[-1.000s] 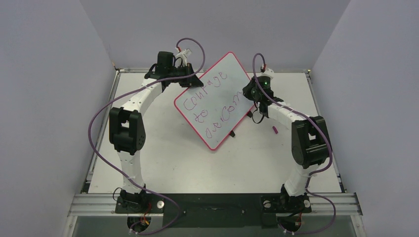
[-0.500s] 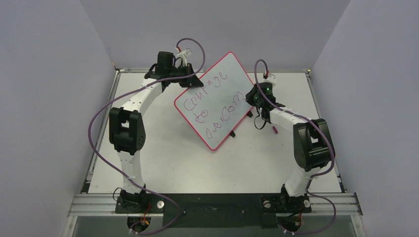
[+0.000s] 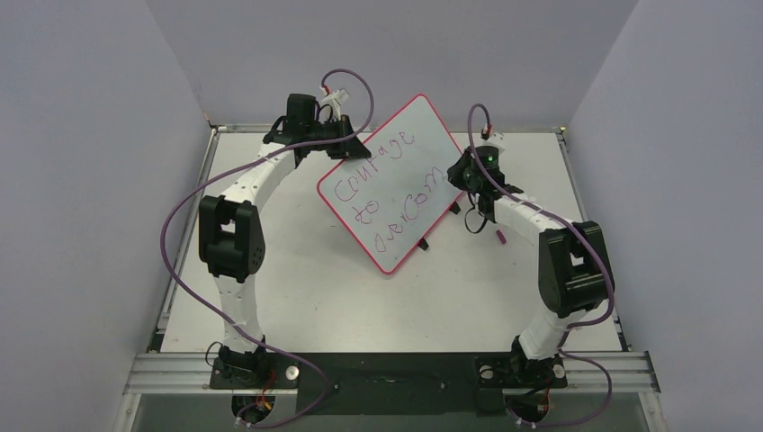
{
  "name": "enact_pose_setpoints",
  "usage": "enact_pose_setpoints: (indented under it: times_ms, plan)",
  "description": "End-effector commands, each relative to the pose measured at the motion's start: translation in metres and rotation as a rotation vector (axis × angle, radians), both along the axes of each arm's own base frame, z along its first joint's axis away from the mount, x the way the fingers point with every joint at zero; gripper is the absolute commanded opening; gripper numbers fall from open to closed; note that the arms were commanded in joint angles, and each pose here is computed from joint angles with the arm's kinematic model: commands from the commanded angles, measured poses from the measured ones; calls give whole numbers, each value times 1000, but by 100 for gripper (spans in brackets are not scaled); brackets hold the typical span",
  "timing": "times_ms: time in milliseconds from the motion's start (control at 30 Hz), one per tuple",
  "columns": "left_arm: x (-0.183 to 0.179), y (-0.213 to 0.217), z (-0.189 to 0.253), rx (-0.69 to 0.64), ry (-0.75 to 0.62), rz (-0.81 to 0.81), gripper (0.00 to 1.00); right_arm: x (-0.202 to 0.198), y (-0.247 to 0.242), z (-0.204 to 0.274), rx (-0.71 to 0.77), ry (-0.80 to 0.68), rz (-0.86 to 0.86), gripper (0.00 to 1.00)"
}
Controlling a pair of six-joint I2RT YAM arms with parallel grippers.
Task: Write a sentence on the whiteboard
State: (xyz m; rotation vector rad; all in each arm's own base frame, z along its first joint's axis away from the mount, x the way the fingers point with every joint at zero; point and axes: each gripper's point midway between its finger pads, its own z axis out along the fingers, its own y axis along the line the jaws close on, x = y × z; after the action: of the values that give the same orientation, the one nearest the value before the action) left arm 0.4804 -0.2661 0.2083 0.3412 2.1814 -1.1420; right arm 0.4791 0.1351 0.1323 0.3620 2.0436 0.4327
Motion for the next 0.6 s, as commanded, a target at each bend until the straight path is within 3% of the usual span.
enact_pose_setpoints:
  times_ms: [0, 567]
  plan:
    - [5, 0, 9, 49, -123, -25, 0, 19, -7, 45, 35, -100, -17, 0]
    - [5, 1, 4, 59, -115, -20, 0, 40, -10, 30, 85, -85, -24, 0]
